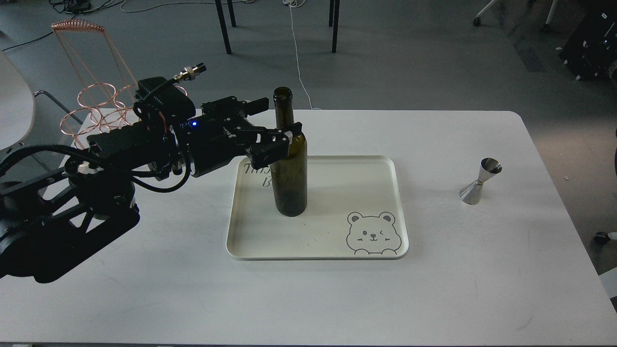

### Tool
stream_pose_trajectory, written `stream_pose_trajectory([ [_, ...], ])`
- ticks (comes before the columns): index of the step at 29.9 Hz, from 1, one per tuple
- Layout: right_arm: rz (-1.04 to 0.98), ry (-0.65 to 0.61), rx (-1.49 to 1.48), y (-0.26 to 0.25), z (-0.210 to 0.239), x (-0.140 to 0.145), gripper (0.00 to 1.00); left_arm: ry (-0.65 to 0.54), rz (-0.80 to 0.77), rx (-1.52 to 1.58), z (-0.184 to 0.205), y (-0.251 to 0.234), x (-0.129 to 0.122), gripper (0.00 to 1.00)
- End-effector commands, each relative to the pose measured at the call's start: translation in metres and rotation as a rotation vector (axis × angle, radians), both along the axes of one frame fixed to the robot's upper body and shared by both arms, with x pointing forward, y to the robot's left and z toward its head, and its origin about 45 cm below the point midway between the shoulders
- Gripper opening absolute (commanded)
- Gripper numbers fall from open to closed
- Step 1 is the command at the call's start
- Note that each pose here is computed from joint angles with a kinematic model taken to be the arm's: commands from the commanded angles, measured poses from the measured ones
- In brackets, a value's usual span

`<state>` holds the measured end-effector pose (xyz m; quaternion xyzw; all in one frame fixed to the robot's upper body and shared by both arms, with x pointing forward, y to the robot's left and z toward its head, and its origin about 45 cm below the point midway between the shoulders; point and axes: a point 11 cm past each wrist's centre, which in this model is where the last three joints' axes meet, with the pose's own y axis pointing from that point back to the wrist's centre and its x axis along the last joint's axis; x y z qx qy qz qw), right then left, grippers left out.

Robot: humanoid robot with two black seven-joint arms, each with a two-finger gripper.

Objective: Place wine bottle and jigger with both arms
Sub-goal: 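Reach the left gripper to the neck of the green wine bottle, then close the left gripper on the bottle neck and lift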

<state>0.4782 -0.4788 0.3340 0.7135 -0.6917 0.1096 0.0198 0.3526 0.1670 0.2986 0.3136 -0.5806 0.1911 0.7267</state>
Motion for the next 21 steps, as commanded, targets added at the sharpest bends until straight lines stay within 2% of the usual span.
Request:
stream_pose_trajectory([
  [1,-0.001,-0.001,-0.001,-0.0003,0.0007,0.0001,0.97,0.004,-0.004,-0.015,-0.0006,-0.0057,0.0003,0.78],
  [3,-0.003,0.0,-0.001,-0.0007,0.0,-0.0002,0.97,0.004,-0.001,-0.018,-0.0008,-0.0069,0.0016,0.75],
  [5,-0.003,0.0,-0.001,-0.0007,0.0,-0.0002,0.97,0.004,-0.001,-0.018,-0.0008,-0.0069,0.0016,0.69],
  [8,-0.004,0.0,-0.002,-0.0008,0.0001,-0.0002,0.97,0.006,-0.002,-0.019,-0.0012,-0.0076,0.0016,0.54],
  [21,-0.004,0.0,-0.002,-0.0008,0.0001,-0.0002,0.97,-0.003,0.001,-0.027,0.0028,-0.009,0.0042,0.54],
])
